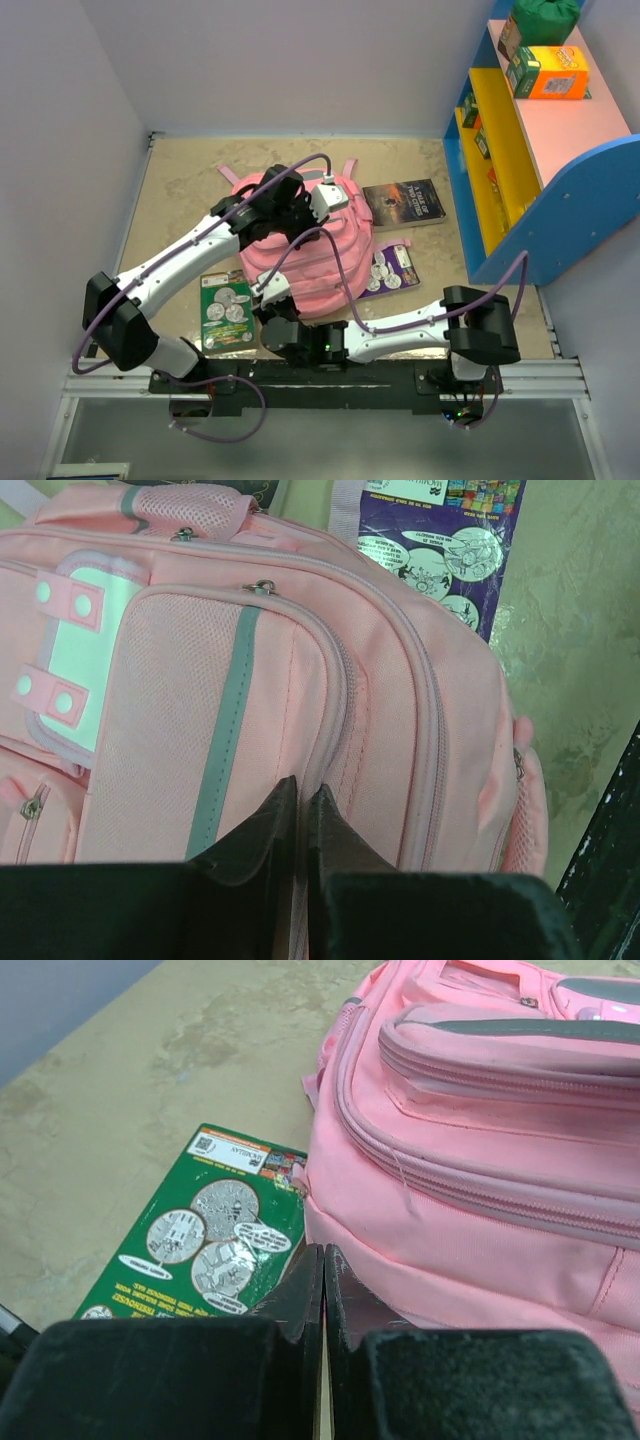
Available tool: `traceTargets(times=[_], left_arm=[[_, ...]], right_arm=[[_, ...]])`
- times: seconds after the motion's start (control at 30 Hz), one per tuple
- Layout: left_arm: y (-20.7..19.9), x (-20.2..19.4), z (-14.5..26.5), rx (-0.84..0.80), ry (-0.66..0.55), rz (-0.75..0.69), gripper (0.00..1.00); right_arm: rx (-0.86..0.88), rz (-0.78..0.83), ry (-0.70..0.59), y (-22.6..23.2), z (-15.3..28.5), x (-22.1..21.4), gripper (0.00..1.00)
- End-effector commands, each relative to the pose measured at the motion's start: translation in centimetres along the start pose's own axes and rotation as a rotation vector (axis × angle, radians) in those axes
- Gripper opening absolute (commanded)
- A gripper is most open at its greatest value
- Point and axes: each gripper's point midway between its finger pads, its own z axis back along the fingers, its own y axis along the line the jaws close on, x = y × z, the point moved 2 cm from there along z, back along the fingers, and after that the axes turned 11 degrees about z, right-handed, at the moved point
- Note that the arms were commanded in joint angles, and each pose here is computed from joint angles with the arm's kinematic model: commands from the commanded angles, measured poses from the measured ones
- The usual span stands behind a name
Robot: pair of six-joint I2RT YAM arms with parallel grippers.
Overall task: Pack the student bag
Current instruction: Unzip the student bag at the center of the board.
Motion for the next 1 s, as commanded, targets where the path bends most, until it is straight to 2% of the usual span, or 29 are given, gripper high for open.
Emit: traceTargets(times=[0.0, 0.03, 0.07, 0.1, 0.2, 0.23, 0.3, 0.33, 0.37, 0.43, 0.6, 0.8, 0.97], left_arm=[[-0.1, 4.9, 2.7, 0.004, -0.184, -0.058, 0.0], [-0.1, 4.4, 2.9, 0.005, -0.167, -0.065, 0.0], [0.0, 3.7, 2.8, 0.004, -0.149, -0.087, 0.0], [0.1, 3.3, 2.9, 0.002, -0.143, -0.101, 0.0], [0.2, 2.2, 3.4, 0.014, -0.12, -0.167, 0.0], [0.3, 1.9, 3.8, 0.018, -0.108, -0.18, 0.0], [0.7, 1.7, 4.3, 0.025, -0.09, -0.214, 0.0], [0.7, 1.3, 4.7, 0.026, -0.076, -0.22, 0.0], [1.0, 1.3, 5.0, 0.034, -0.072, -0.243, 0.0], [1.2, 1.1, 5.4, 0.043, -0.061, -0.254, 0.0], [1.4, 0.8, 5.7, 0.057, -0.041, -0.266, 0.0], [1.1, 0.8, 5.4, 0.035, -0.039, -0.246, 0.0], [1.4, 0.9, 5.3, 0.049, -0.041, -0.241, 0.0]], right_arm=[[-0.055, -0.042, -0.002, -1.7, 1.0, 0.7, 0.0], [-0.086, -0.082, -0.001, -3.2, 1.5, 0.7, 0.03], [-0.102, -0.079, 0.016, -4.3, 1.9, 0.3, 0.11], [-0.107, -0.099, 0.018, -5.1, 2.3, 0.3, 0.26], [-0.093, -0.167, 0.0, -7.8, 4.3, 0.1, 0.44], [-0.088, -0.14, 0.013, -8.9, 4.9, -1.5, 0.46], [-0.047, -0.189, -0.035, -10.1, 6.0, -0.6, 0.47], [-0.039, -0.125, -0.024, -11.1, 6.4, -2.7, 0.47], [-0.025, -0.189, -0.075, -12.0, 6.9, -1.5, 0.47], [0.044, -0.18, -0.065, -12.5, 7.3, -3.2, 0.48], [0.141, -0.282, -0.133, -13.9, 7.7, -2.2, 0.49], [0.242, -0.271, -0.114, -12.4, 7.1, -2.8, 0.5], [0.349, -0.254, -0.05, -10.4, 6.2, -4.2, 0.52]])
